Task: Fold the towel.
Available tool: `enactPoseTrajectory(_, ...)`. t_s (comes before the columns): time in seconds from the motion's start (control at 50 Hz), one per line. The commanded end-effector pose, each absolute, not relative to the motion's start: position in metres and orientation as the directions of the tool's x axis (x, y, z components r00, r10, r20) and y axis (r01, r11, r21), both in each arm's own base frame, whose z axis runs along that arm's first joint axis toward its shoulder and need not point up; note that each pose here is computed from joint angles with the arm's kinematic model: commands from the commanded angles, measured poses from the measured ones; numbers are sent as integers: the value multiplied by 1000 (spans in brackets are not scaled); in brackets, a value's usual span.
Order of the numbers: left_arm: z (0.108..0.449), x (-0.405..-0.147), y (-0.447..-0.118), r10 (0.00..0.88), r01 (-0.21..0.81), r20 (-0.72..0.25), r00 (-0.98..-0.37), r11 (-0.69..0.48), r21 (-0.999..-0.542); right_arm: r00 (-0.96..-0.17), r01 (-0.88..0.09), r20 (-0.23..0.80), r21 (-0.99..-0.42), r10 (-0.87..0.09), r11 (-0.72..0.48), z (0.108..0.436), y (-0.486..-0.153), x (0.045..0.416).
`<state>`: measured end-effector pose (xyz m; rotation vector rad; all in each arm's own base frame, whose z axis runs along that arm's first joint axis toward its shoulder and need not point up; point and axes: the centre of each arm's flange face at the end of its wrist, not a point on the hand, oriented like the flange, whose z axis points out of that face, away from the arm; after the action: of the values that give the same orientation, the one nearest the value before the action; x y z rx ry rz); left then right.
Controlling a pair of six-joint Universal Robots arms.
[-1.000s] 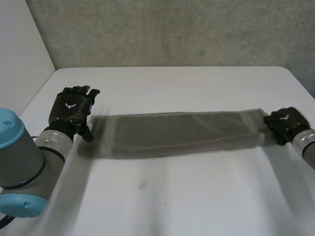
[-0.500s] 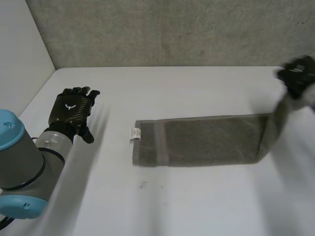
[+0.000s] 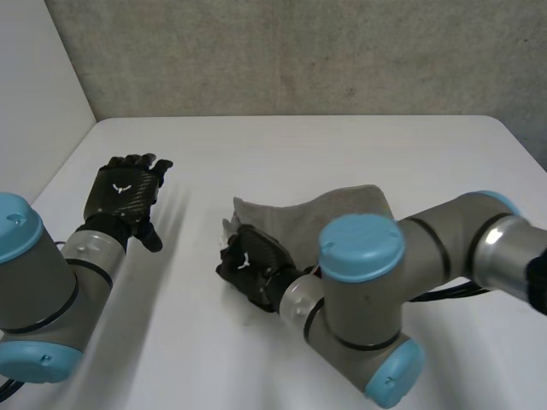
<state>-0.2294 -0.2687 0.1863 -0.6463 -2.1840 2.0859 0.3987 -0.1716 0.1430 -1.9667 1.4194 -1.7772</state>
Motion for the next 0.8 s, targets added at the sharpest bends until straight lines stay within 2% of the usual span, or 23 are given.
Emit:
enactPoseTrajectory(0.02,186,-230,-268,333,260,-245,-911,1,-966,-258,-568,705,-664,-661,-487,171,-199,361)
enactPoseTrajectory(0.06,186,-230,-268,333,260,-245,-911,1,-966,-357,-576,662,-712,-660,-403,176,-216,338)
enactPoseTrajectory(0.08,186,-230,-268,333,260,-245,-911,1,-966,-357,-576,661,-712,-660,-402,176,-216,338)
enactPoseTrajectory(0.12,186,-230,-268,335,260,-245,-910,2,-965,-458,-577,589,-767,-666,-281,172,-233,311)
enactPoseTrajectory(0.14,186,-230,-268,335,260,-245,-910,2,-965,-458,-577,589,-767,-666,-281,172,-234,311)
enactPoseTrajectory(0.18,185,-230,-268,336,261,-245,-909,3,-965,-532,-573,530,-799,-660,-181,167,-246,287)
enactPoseTrajectory(0.2,185,-230,-268,336,261,-245,-909,3,-965,-532,-573,530,-800,-660,-180,167,-246,287)
enactPoseTrajectory(0.24,185,-231,-267,339,261,-245,-908,2,-965,-574,-584,500,-805,-648,-104,158,-254,266)
enactPoseTrajectory(0.4,183,-232,-266,343,263,-245,-907,7,-965,-620,-588,467,-808,-631,-21,143,-271,237)
enactPoseTrajectory(0.62,182,-232,-265,344,265,-245,-906,11,-964,-651,-583,465,-813,-600,3,131,-286,222)
enactPoseTrajectory(0.8,183,-233,-265,343,263,-245,-907,7,-965,-667,-565,491,-824,-561,-50,151,-298,226)
